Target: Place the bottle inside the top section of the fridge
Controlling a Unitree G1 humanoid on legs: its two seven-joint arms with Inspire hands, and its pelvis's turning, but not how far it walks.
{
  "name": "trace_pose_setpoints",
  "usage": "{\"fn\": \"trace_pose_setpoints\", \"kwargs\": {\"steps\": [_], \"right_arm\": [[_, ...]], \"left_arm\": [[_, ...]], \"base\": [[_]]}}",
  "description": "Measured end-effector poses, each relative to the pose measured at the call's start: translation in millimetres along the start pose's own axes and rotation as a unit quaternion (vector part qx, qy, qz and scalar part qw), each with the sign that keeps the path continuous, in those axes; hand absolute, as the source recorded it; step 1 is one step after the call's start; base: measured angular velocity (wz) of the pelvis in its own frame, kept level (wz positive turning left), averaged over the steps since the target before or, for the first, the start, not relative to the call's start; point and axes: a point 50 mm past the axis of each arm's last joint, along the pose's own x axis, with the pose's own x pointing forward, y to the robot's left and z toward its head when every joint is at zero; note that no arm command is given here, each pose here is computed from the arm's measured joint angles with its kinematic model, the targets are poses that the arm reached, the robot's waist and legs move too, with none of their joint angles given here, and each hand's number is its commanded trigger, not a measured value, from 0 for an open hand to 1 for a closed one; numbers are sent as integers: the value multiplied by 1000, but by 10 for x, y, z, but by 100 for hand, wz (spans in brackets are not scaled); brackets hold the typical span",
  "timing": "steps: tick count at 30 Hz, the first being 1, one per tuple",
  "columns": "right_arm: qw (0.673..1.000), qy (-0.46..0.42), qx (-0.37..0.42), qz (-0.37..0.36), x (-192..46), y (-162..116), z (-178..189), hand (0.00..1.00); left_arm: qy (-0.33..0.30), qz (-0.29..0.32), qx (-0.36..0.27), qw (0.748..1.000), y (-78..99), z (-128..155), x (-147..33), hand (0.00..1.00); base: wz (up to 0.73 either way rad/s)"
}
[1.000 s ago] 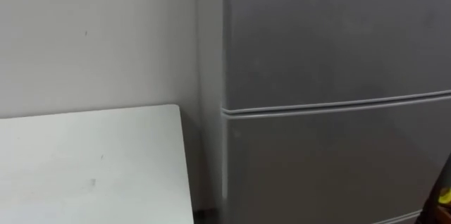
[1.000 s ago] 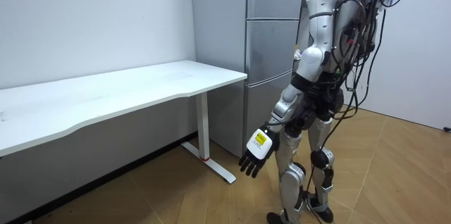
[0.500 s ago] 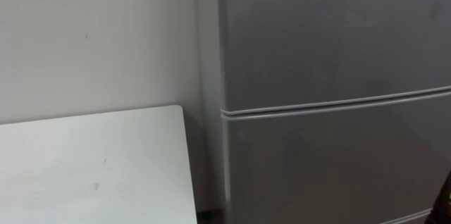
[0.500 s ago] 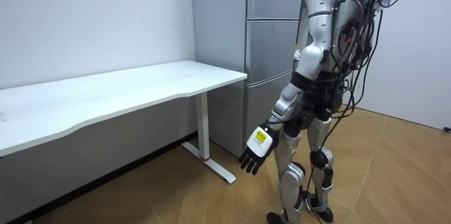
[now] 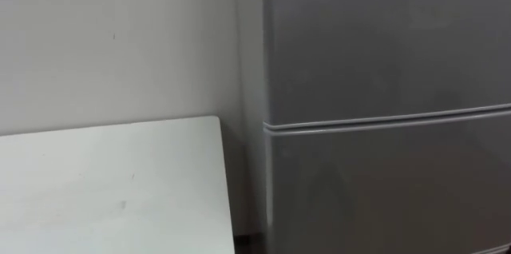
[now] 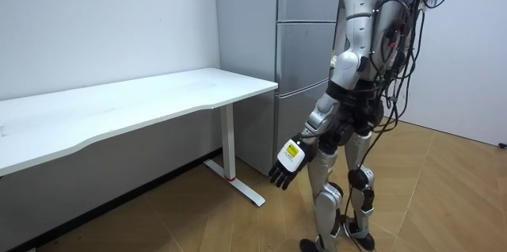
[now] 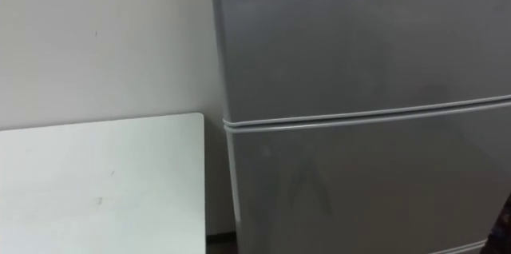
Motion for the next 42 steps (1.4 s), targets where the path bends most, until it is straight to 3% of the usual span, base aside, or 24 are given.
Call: {"fn": "trace_pose_setpoints", "kwargs": {"steps": [42], "right_arm": [[996, -3, -57, 62, -1, 120, -6, 0]], "left_arm": [[-25, 0, -7, 1000, -45, 51, -10, 0]], "base": [[5]]}}
